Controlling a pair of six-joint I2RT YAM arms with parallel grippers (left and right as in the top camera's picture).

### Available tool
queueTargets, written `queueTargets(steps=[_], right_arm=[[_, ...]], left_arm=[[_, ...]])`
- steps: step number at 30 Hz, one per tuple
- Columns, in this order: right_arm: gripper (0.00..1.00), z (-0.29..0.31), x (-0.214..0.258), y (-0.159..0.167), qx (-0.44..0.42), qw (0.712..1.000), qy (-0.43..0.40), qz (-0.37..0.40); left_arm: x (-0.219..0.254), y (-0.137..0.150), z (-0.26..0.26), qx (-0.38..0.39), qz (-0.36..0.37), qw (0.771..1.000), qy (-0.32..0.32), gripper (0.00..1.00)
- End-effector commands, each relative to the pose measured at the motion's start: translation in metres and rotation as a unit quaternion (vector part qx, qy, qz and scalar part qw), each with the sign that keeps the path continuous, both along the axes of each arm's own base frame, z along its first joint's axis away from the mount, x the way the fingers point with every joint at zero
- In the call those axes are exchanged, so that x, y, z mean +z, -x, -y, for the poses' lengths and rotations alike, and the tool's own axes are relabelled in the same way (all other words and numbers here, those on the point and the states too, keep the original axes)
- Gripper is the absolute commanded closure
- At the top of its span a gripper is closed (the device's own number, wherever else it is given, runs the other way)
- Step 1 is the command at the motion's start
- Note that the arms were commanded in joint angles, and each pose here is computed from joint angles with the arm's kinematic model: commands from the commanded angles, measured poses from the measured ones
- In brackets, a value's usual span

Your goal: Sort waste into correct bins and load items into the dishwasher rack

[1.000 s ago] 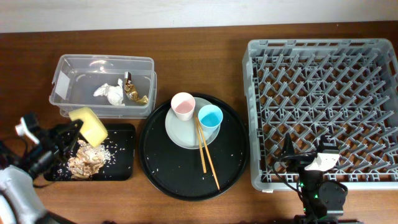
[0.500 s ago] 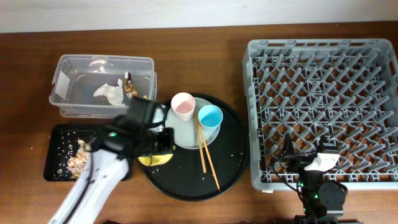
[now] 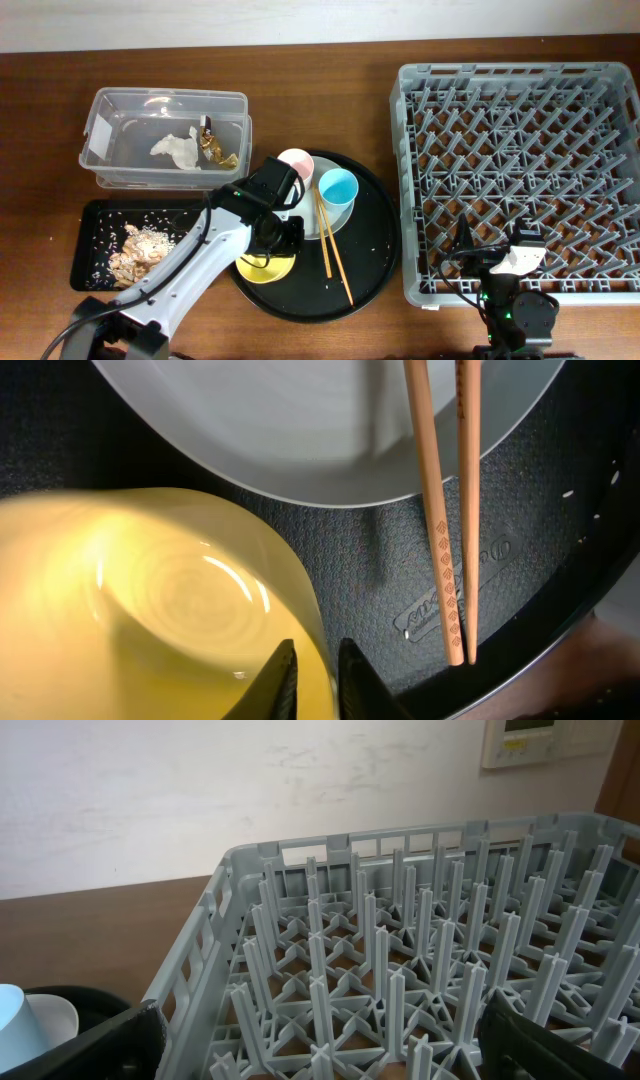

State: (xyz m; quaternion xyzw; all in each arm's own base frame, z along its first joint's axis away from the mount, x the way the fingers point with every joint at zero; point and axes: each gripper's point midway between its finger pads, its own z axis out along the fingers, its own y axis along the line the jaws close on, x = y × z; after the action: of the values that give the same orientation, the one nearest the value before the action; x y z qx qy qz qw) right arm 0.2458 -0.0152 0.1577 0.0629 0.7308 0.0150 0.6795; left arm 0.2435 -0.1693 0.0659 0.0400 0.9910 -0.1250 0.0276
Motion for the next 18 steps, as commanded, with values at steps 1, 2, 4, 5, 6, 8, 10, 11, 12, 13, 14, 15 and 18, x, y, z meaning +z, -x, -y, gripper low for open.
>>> queueTargets(steps=[1,2,4,5,6,8,10,11,12,13,14,15,18], right_arm=[[0.02,0.002,-0.003,0.0,-0.005,1.0,-0.002,-0.002],[0.02,0.002,-0.003,0.0,-0.005,1.0,-0.002,-0.002],[0.02,0.002,-0.003,0.0,-0.005,1.0,-0.002,-0.002],[0.02,0.002,-0.003,0.0,-0.005,1.0,-0.002,-0.002],[0.02,0.002,-0.003,0.0,-0.005,1.0,-0.002,-0.002],[0.02,0.002,-0.003,0.0,-0.005,1.0,-0.002,-0.002],[0.02,0.002,-0.003,0.0,-0.004,1.0,-0.002,-0.002],[0.02,0.002,-0.003,0.0,-0.004,1.0,-0.002,-0.002],[0.02,0.002,-0.003,0.0,-0.005,1.0,-0.002,-0.002],[0.02,0.002,-0.003,0.0,-0.005,1.0,-0.002,-0.002],[0.02,0.001,-0.003,0.0,-0.003,1.0,-0.003,-0.002],[0.02,0.0,-0.003,0.0,0.001,1.0,-0.003,-0.002],[0.02,-0.006,0.009,0.002,0.018,1.0,-0.004,0.003]], left_arm=[[-0.004,0.003,-0.002,0.001,-0.006,1.0,-0.011,0.74],[-0.004,0.003,-0.002,0.001,-0.006,1.0,-0.011,0.73],[-0.004,0.003,-0.002,0.001,-0.005,1.0,-0.011,0.71],[-0.004,0.002,-0.002,0.001,-0.005,1.0,-0.011,0.67],[-0.005,0.0,-0.006,0.003,0.001,1.0,-0.022,0.67],[0.004,-0.005,-0.008,0.008,0.019,1.0,-0.021,0.68],[0.033,-0.013,-0.005,0.005,0.06,0.998,0.0,0.68],[0.05,-0.015,-0.003,0.004,0.084,0.996,0.013,0.68],[0.08,-0.015,-0.003,0.005,0.129,0.991,0.037,0.68],[0.098,-0.013,-0.005,0.005,0.157,0.986,0.052,0.68],[0.121,-0.007,-0.008,0.006,0.19,0.979,0.07,0.68],[0.138,0.0,-0.011,0.007,0.215,0.973,0.084,0.68],[0.158,0.013,-0.02,0.009,0.244,0.965,0.094,0.68]])
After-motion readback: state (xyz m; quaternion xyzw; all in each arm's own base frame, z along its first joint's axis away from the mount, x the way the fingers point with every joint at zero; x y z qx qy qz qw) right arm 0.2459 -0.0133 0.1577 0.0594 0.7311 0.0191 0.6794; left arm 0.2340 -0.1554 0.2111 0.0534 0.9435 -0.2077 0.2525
